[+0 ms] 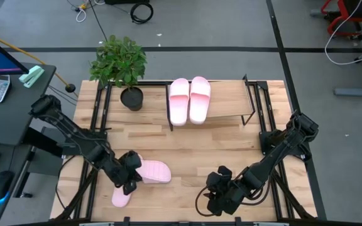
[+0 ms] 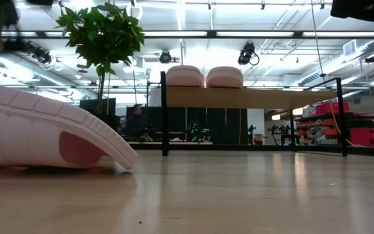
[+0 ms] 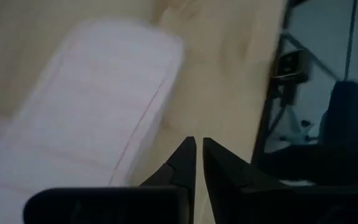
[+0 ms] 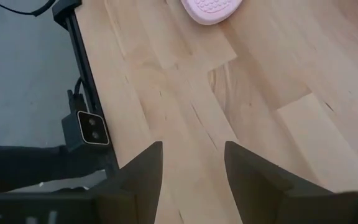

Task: Pick and place slides into the shelf
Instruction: Put the right pink slide on the shelf

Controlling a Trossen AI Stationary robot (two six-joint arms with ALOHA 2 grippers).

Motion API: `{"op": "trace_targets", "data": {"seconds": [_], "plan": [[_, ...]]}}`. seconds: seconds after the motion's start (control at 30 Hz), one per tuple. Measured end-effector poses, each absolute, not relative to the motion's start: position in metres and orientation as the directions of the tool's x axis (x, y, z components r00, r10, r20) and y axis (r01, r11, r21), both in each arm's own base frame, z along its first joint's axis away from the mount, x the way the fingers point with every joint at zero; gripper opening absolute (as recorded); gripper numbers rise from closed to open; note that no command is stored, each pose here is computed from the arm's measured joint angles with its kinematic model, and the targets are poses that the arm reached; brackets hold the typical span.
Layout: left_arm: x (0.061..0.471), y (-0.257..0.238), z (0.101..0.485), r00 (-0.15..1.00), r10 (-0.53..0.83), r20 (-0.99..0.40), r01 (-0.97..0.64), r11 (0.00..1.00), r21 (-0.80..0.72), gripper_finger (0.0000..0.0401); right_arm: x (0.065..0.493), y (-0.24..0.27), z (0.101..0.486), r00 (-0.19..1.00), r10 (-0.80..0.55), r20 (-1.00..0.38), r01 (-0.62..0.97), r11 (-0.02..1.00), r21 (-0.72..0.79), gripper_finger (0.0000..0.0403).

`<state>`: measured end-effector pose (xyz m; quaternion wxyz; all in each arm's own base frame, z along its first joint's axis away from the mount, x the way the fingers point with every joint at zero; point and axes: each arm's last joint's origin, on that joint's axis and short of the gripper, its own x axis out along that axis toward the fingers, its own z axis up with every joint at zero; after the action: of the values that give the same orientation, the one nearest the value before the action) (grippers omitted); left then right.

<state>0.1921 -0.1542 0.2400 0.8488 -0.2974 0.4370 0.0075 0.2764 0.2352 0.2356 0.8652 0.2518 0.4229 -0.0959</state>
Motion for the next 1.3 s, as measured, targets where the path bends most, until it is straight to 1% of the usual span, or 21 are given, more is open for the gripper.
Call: {"op": "trace_targets", "data": {"seconds": [0.07,0.13,0.2,0.27,0.4,0.57,0.63,0.77,0.87,1.07,1.13,1.2,1.3], "plan": [[0.194,-0.155,0.263,0.625,-0.211,-0.752,-0.210,0.882,-0.423,0.0027,0.276,0.235,0.236,0.624,0.047,-0.780,0.379,0.855,0.354,0.0178],[0.196,-0.154,0.283,0.617,-0.148,-0.773,-0.161,0.938,-0.308,0.0020,0.277,0.235,0.236,0.624,0.046,-0.780,0.378,0.856,0.353,0.0178],[0.199,-0.154,0.299,0.604,-0.093,-0.792,-0.123,0.970,-0.208,0.0015,0.277,0.235,0.236,0.626,0.042,-0.779,0.378,0.857,0.350,0.0178],[0.204,-0.159,0.306,0.587,-0.070,-0.807,-0.078,0.987,-0.142,0.0012,0.277,0.235,0.236,0.629,0.038,-0.777,0.375,0.860,0.346,0.0178],[0.219,-0.172,0.300,0.504,-0.029,-0.863,-0.030,0.998,-0.052,0.0014,0.277,0.234,0.236,0.635,0.027,-0.772,0.374,0.864,0.338,0.0178],[0.229,-0.180,0.279,0.312,0.153,-0.938,-0.024,0.988,0.153,0.0012,0.277,0.234,0.236,0.643,0.017,-0.765,0.376,0.863,0.336,0.0178],[0.233,-0.185,0.269,0.279,0.192,-0.941,-0.010,0.980,0.197,0.0009,0.277,0.234,0.236,0.647,0.011,-0.762,0.375,0.866,0.331,0.0178],[0.234,-0.199,0.252,0.245,0.219,-0.944,0.039,0.971,0.236,0.0006,0.277,0.234,0.236,0.650,0.007,-0.760,0.376,0.866,0.329,0.0178],[0.230,-0.207,0.248,0.242,0.220,-0.945,0.057,0.969,0.240,0.0011,0.278,0.234,0.236,0.650,0.007,-0.760,0.376,0.866,0.329,0.0178],[0.223,-0.219,0.250,0.339,0.246,-0.908,0.011,0.964,0.265,0.0015,0.278,0.234,0.237,0.658,-0.009,-0.753,0.370,0.875,0.313,0.0178],[0.226,-0.222,0.247,0.377,0.216,-0.901,-0.031,0.975,0.221,0.0018,0.278,0.234,0.237,0.659,-0.011,-0.752,0.369,0.876,0.311,0.0178],[0.229,-0.221,0.245,0.365,0.182,-0.913,-0.078,0.983,0.165,0.0031,0.278,0.234,0.237,0.659,-0.010,-0.752,0.369,0.876,0.311,0.0178],[0.233,-0.218,0.245,0.347,0.161,-0.924,-0.134,0.984,0.121,0.0069,0.278,0.234,0.237,0.660,-0.011,-0.751,0.366,0.878,0.309,0.0178]]}}
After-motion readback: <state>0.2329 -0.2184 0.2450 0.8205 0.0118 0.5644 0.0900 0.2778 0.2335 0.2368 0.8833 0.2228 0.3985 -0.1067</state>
